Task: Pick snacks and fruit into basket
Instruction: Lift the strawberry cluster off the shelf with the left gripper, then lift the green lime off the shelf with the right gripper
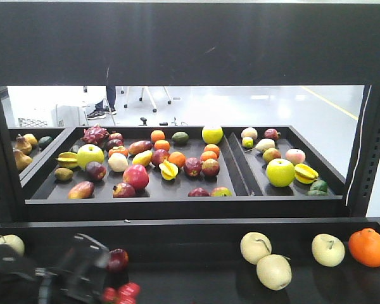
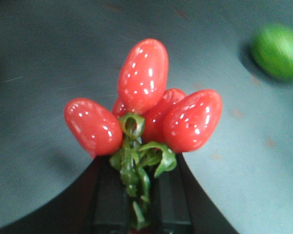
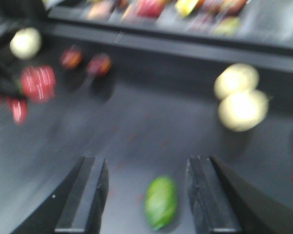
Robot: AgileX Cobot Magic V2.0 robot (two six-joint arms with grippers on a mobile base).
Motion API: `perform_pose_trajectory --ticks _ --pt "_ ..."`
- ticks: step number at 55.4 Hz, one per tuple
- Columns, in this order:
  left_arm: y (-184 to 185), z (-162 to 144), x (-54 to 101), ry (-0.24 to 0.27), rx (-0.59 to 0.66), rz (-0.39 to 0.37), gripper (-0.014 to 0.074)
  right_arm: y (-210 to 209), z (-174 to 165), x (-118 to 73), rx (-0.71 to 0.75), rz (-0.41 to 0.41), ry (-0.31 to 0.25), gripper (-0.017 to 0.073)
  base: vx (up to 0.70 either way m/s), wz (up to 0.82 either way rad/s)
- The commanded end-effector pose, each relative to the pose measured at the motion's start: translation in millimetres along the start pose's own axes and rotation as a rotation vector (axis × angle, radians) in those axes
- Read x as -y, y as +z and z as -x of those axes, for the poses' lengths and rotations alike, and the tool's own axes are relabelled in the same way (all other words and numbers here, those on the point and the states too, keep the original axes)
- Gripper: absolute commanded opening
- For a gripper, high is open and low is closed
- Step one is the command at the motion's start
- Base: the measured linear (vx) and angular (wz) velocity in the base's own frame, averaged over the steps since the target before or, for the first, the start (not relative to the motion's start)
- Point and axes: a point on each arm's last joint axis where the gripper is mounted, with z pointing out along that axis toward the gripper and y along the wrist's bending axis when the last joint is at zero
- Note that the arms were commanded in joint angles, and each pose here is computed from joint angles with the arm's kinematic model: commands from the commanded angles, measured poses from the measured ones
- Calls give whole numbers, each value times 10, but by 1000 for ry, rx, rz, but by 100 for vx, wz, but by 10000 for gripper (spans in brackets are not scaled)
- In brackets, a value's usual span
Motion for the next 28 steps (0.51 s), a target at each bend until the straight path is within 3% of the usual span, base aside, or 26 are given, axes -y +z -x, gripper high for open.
perform_pose_trajectory --ticks 1,10,17,28 --pt "-443 56 -7 -75 149 82 -7 156 244 32 -43 17 22 447 0 0" --pt "-883 -211 -7 -115 246 225 -6 578 375 159 -257 19 -5 475 0 0" --pt "-1125 -349 75 -116 300 270 -6 940 416 303 -354 -21 -7 485 0 0" --pt "-1305 -410 181 -98 356 295 -6 1514 379 428 -540 36 19 501 0 0"
